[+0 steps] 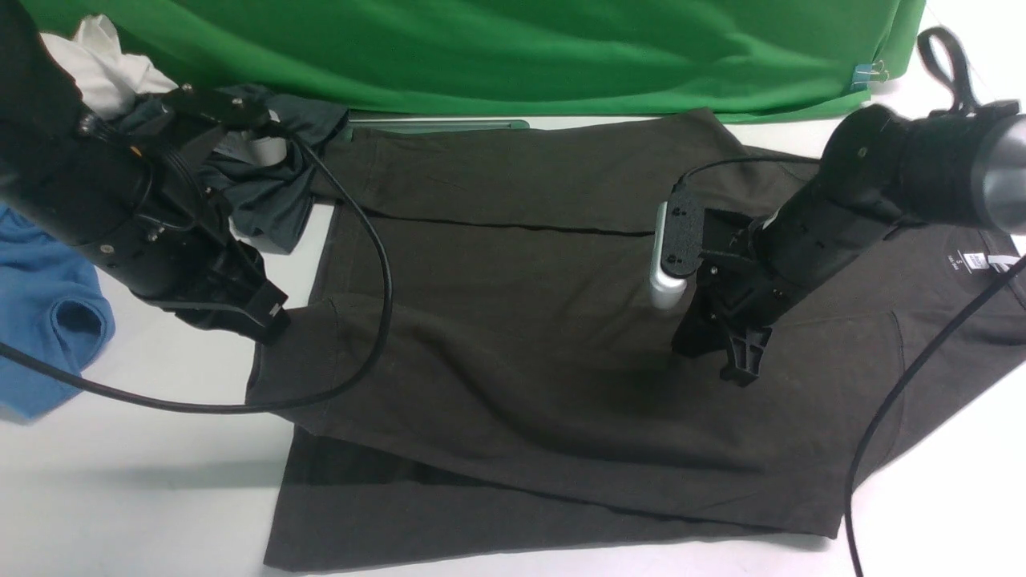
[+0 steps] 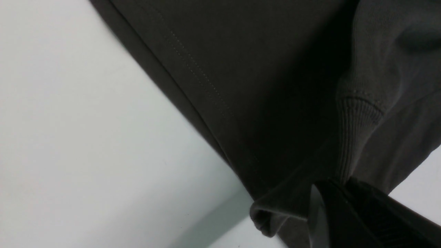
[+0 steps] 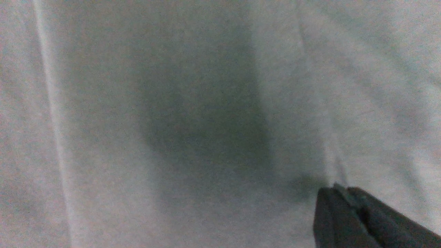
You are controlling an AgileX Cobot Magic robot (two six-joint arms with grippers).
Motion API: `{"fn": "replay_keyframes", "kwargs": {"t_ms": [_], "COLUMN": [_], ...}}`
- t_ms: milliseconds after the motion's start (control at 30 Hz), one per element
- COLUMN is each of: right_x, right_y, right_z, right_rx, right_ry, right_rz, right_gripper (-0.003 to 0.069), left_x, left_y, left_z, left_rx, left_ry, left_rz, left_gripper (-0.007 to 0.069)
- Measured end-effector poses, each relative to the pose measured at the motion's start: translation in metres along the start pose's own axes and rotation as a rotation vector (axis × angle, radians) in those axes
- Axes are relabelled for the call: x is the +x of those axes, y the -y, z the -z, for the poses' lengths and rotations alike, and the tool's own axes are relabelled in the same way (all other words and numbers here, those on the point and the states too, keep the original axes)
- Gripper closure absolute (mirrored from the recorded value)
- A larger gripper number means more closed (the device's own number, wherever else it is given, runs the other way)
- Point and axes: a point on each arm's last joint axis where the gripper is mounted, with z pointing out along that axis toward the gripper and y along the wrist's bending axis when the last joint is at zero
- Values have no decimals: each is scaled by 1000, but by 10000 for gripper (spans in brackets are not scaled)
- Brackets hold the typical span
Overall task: Fold a long-sleeved shirt on a white desktop.
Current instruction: 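Fold the left side of the black T-shirt inward over its body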
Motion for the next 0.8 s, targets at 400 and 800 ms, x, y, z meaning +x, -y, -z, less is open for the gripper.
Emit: {"fn": "replay_keyframes", "kwargs": {"t_ms": [400,800], "right_x": [-2,-5], "right_y": [4,1], "right_z": [8,-21], "right_rx": [60,30], "right_ry": [7,-9], "right_rz": [-15,-18], "right_gripper": [596,279], "left_x": [-1,-2], "left_y": [-1,-1], "left_z": [0,0], "left_rx": [-6,-9], "left_ry": [11,20], "left_rz": [1,4], "left_gripper": [597,597]}}
